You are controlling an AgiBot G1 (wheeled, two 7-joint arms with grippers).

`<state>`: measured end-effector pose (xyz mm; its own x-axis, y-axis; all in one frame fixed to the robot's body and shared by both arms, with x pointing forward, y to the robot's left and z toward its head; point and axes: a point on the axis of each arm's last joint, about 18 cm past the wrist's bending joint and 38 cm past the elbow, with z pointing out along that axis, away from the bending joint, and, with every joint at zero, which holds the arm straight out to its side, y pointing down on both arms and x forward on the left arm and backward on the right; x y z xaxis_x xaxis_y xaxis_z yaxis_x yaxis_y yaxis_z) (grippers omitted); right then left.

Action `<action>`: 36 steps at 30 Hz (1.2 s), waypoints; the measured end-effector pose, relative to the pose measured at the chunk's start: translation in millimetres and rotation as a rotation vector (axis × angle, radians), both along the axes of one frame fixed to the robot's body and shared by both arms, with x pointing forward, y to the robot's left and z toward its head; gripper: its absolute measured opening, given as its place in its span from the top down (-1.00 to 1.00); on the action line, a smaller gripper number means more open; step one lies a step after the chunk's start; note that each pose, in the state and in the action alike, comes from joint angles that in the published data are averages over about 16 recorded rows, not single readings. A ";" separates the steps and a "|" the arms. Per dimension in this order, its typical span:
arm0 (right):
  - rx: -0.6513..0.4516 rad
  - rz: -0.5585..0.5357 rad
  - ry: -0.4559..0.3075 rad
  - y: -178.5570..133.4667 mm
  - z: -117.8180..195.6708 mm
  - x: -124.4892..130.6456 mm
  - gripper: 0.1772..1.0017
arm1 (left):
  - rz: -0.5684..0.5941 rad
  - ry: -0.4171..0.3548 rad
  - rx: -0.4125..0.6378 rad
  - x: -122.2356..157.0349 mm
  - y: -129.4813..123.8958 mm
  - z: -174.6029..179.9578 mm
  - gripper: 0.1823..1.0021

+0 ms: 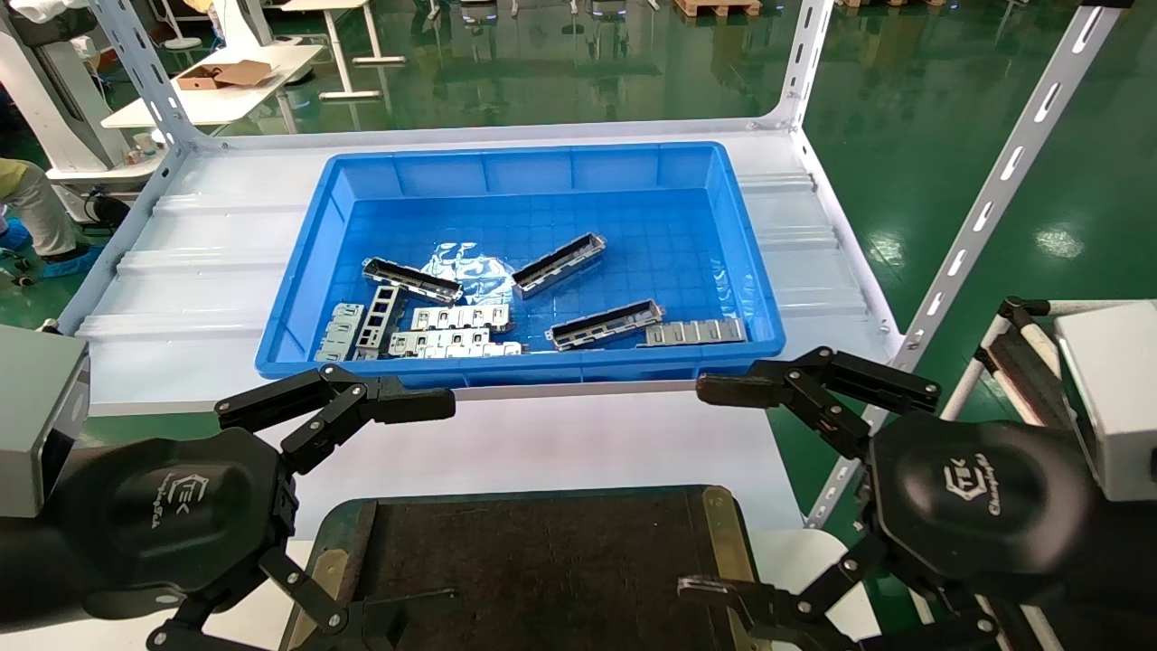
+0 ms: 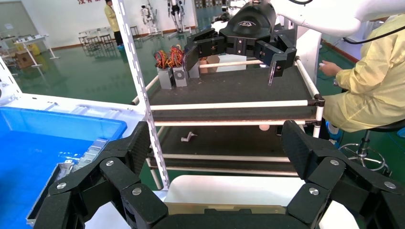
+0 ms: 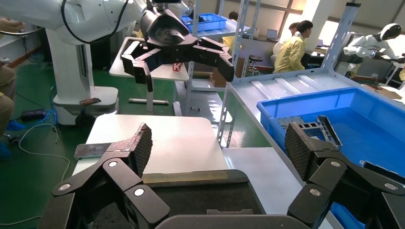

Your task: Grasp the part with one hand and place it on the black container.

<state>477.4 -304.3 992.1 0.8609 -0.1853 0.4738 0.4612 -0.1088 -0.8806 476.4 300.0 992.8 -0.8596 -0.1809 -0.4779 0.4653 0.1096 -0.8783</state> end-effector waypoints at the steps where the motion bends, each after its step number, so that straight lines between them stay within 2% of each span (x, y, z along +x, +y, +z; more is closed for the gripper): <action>1: 0.000 0.000 0.000 0.0 0.0 0.0 -1.00 | 0.000 0.000 0.000 0.0 0.0 0.0 -1.00; 36: 0.000 0.000 0.000 0.0 0.0 0.0 -1.00 | 0.000 0.000 0.000 0.0 0.0 0.0 -1.00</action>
